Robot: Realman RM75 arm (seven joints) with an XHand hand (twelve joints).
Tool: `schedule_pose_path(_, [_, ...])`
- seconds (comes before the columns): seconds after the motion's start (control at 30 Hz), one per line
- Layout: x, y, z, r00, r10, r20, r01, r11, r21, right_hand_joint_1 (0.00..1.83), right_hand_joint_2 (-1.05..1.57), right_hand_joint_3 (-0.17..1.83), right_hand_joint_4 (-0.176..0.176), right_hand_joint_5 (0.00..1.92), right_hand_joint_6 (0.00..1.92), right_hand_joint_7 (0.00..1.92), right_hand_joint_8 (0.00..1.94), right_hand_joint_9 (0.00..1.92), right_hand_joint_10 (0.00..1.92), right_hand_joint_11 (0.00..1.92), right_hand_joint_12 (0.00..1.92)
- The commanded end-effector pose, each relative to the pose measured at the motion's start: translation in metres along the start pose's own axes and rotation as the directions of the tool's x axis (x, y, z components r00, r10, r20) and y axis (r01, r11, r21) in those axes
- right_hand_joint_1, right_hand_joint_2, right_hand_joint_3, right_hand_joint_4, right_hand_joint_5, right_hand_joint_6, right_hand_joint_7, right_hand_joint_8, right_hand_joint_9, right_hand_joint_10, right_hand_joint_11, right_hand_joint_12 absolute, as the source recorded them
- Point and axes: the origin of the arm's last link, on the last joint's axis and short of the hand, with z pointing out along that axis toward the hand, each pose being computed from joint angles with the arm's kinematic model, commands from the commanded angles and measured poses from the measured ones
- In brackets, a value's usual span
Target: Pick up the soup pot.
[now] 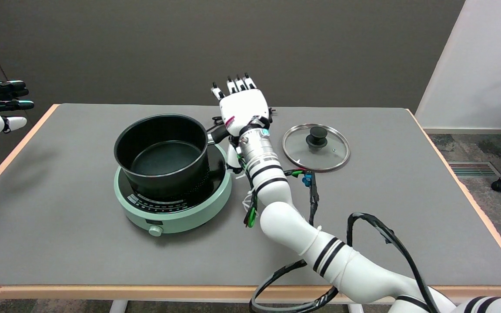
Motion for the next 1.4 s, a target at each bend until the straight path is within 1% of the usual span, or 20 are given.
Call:
schedule_pose_path(0.03, [-0.002, -0.003, 0.003, 1.0, 0.008, 0.014, -0.008, 1.0, 0.004, 1.1, -0.67, 1.49, 0.176, 0.44, 0.44, 0.44, 0.44, 0.44, 0.44, 0.44, 0.44])
schedule_pose_path(0.23, [-0.008, -0.004, 0.004, 0.999, 0.033, 0.042, -0.033, 0.999, 0.007, 1.11, -0.66, 1.52, 0.176, 0.47, 0.47, 0.47, 0.47, 0.47, 0.47, 0.47, 0.47])
schedule_pose_path(0.43, [-0.014, -0.006, 0.006, 0.996, 0.045, 0.07, -0.046, 0.999, 0.015, 1.1, -0.64, 1.46, 0.176, 0.45, 0.45, 0.45, 0.45, 0.45, 0.45, 0.45, 0.45])
schedule_pose_path(0.73, [-0.021, -0.006, 0.007, 0.994, 0.047, 0.095, -0.048, 0.999, 0.012, 1.1, -0.64, 1.47, 0.176, 0.46, 0.46, 0.46, 0.46, 0.46, 0.46, 0.46, 0.46])
schedule_pose_path(0.87, [-0.021, -0.004, 0.008, 0.995, 0.045, 0.094, -0.046, 0.999, 0.011, 1.14, -0.65, 1.48, 0.176, 0.5, 0.5, 0.5, 0.5, 0.5, 0.5, 0.5, 0.5])
schedule_pose_path(0.93, [-0.021, -0.004, 0.008, 0.995, 0.044, 0.094, -0.046, 0.999, 0.011, 1.16, -0.64, 1.49, 0.176, 0.59, 0.59, 0.59, 0.59, 0.59, 0.59, 0.59, 0.59])
schedule_pose_path(1.0, [-0.022, -0.004, 0.008, 0.995, 0.043, 0.094, -0.044, 0.999, 0.011, 1.13, -0.61, 1.48, 0.176, 0.7, 0.7, 0.7, 0.7, 0.7, 0.7, 0.7, 0.7])
schedule_pose_path(1.13, [-0.021, -0.004, 0.007, 0.995, 0.044, 0.091, -0.045, 0.999, 0.008, 1.11, -0.54, 1.33, 0.174, 0.82, 0.82, 0.82, 0.82, 0.82, 0.82, 0.82, 0.82])
schedule_pose_path(1.27, [-0.02, -0.003, 0.007, 0.995, 0.045, 0.088, -0.046, 0.999, 0.007, 1.1, -0.5, 1.24, 0.176, 0.86, 0.86, 0.86, 0.86, 0.86, 0.86, 0.86, 0.86])
schedule_pose_path(1.4, [-0.019, -0.003, 0.007, 0.996, 0.039, 0.083, -0.04, 0.999, 0.006, 1.1, -0.42, 1.04, 0.176, 0.93, 0.93, 0.93, 0.93, 0.93, 0.93, 0.93, 0.93])
